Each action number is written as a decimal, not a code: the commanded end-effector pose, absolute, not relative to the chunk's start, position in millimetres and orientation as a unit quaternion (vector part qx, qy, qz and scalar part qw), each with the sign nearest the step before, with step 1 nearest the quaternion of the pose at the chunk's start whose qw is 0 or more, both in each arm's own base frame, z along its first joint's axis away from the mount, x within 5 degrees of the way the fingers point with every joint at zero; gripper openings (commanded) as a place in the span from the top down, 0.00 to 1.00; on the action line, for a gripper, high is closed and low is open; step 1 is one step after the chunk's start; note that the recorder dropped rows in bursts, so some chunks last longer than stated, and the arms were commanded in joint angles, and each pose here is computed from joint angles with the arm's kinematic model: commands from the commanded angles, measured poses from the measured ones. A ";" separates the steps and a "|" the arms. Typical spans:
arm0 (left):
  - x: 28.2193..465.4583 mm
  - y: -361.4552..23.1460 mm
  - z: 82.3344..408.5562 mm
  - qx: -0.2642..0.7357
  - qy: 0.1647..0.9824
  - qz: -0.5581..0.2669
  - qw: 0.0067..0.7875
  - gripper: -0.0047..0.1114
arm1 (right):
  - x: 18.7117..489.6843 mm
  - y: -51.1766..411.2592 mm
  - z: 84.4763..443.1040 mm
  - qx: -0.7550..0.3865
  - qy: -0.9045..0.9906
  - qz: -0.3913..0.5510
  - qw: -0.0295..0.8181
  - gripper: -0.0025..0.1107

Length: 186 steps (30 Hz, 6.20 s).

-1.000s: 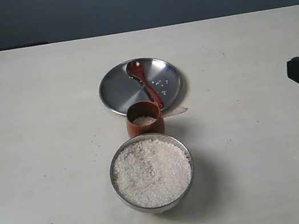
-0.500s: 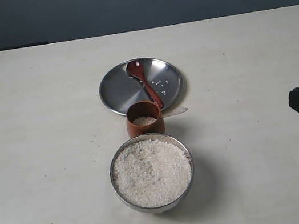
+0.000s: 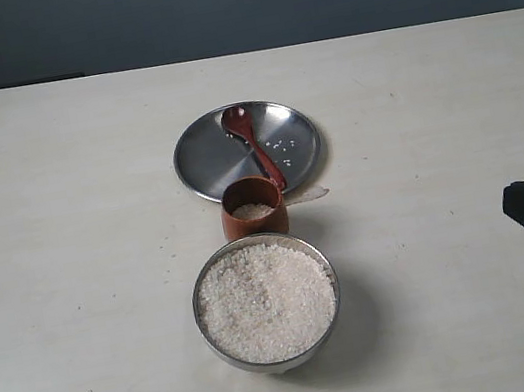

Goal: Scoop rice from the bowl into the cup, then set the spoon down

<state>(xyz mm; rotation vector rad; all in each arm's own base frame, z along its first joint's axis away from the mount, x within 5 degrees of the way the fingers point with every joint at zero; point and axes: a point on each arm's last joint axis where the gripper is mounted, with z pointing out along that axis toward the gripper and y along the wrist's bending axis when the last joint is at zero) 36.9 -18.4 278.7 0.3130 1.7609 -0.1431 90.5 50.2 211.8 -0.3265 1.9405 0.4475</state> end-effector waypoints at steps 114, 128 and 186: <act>53.7 -2.4 182.8 0.046 0.788 -0.010 0.614 0.96 | 65.0 10.6 215.1 -0.082 0.759 0.048 0.645 0.98; 53.7 -2.4 183.0 0.046 0.788 -0.010 0.614 0.96 | 55.7 1.4 188.8 0.007 0.770 0.040 0.637 0.98; 53.6 -2.4 182.8 0.046 0.788 -0.010 0.614 0.96 | 53.9 -0.2 181.7 -0.047 0.793 -0.019 0.607 0.98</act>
